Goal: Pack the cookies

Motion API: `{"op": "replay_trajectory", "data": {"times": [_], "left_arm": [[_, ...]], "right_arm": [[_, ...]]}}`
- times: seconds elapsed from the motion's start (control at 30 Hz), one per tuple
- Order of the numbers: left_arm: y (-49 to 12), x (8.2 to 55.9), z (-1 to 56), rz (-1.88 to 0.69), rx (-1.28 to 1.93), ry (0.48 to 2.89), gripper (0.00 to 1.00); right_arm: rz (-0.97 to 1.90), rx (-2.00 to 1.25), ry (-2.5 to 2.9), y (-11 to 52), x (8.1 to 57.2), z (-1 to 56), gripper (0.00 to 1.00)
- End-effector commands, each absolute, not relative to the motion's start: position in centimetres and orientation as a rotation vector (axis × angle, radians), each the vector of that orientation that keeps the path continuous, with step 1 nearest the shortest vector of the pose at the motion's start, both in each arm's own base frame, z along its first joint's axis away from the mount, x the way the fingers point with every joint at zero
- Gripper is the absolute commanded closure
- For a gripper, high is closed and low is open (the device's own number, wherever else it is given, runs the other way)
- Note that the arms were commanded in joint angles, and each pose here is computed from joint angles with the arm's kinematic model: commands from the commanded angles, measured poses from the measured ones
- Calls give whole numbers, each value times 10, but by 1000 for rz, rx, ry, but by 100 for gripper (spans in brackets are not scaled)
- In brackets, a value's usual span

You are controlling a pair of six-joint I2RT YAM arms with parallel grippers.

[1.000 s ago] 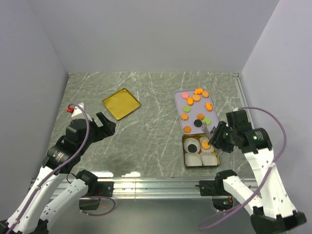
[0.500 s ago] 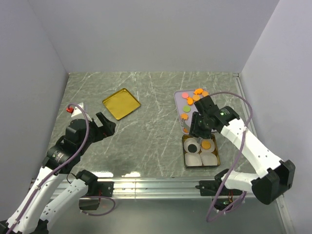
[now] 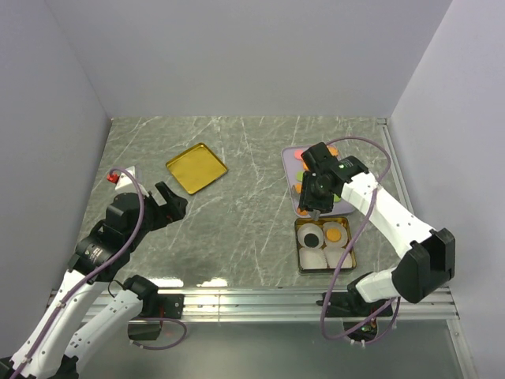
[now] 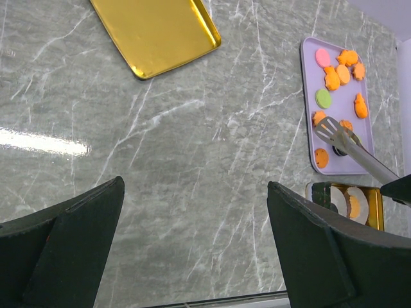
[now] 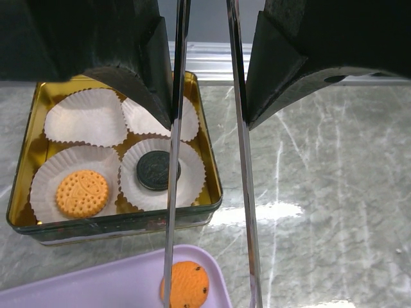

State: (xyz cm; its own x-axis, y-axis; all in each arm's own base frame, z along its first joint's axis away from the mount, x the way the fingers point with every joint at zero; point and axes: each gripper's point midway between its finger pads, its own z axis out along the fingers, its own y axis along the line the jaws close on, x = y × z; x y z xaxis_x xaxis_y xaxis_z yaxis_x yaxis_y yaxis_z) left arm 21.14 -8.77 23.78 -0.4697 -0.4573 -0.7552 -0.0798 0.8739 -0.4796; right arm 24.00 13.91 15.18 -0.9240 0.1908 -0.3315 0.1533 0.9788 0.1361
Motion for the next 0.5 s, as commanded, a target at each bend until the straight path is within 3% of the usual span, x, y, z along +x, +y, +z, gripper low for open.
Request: {"op": "replay_trajectory", "data": {"times": [0.0, 0.47], "left_arm": [[-87, 214, 242, -466, -410, 2014, 1], [-87, 215, 239, -459, -407, 2029, 1]], "right_arm": [[134, 226, 2720, 140, 254, 163, 48], [109, 214, 2751, 148, 269, 145, 49]]}}
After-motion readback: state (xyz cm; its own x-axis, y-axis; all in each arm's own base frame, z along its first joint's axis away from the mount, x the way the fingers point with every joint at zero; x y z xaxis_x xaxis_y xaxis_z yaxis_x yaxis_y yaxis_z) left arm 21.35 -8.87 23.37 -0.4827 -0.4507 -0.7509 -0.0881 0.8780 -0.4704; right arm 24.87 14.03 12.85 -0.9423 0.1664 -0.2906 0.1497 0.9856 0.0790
